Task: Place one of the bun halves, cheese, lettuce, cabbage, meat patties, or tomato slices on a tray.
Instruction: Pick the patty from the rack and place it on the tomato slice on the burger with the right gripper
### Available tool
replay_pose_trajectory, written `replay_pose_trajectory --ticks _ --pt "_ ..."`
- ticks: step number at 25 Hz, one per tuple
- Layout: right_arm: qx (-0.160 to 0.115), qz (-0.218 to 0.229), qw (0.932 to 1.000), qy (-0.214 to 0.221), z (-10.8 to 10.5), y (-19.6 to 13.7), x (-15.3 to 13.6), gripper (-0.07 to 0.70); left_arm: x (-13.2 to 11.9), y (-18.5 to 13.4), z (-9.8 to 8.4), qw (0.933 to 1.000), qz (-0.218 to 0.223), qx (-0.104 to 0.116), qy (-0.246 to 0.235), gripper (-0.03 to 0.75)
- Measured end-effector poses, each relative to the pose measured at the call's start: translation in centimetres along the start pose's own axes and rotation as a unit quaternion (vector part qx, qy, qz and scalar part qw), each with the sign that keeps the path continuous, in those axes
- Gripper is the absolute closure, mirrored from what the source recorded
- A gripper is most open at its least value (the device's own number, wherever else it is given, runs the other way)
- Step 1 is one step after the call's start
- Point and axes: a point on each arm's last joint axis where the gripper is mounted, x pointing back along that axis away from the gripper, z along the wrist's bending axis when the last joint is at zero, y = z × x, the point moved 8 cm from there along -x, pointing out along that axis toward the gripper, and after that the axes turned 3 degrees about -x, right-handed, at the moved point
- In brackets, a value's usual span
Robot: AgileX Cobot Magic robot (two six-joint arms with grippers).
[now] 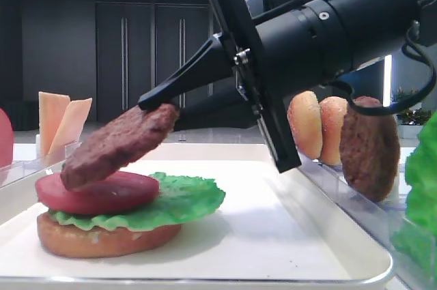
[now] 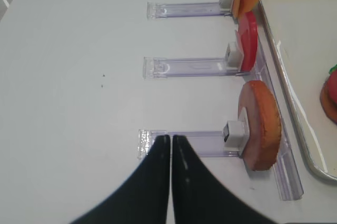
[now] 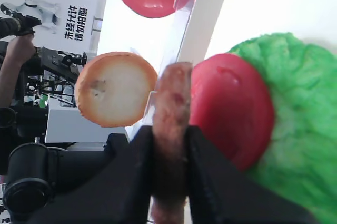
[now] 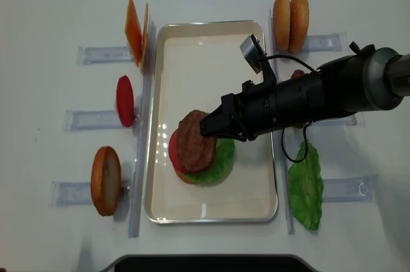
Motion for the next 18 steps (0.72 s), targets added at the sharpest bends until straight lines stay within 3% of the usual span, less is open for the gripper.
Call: replay_pose_trajectory --ticks 10,12,18 --pt "0.000 -0.003 1.0000 -0.008 -0.26 0.09 0.00 0.494 0.00 0.00 0.00 1.0000 0.000 0.000 0.000 0.716" --pt "0.000 -0.003 1.0000 -0.008 -0.28 0.09 0.00 0.456 0.00 0.00 0.00 1.0000 0.000 0.000 0.000 0.716" --pt "0.001 -0.004 0.9999 -0.013 -0.45 0.15 0.01 0.246 0.00 0.00 0.00 1.0000 0.000 0.000 0.000 0.716"
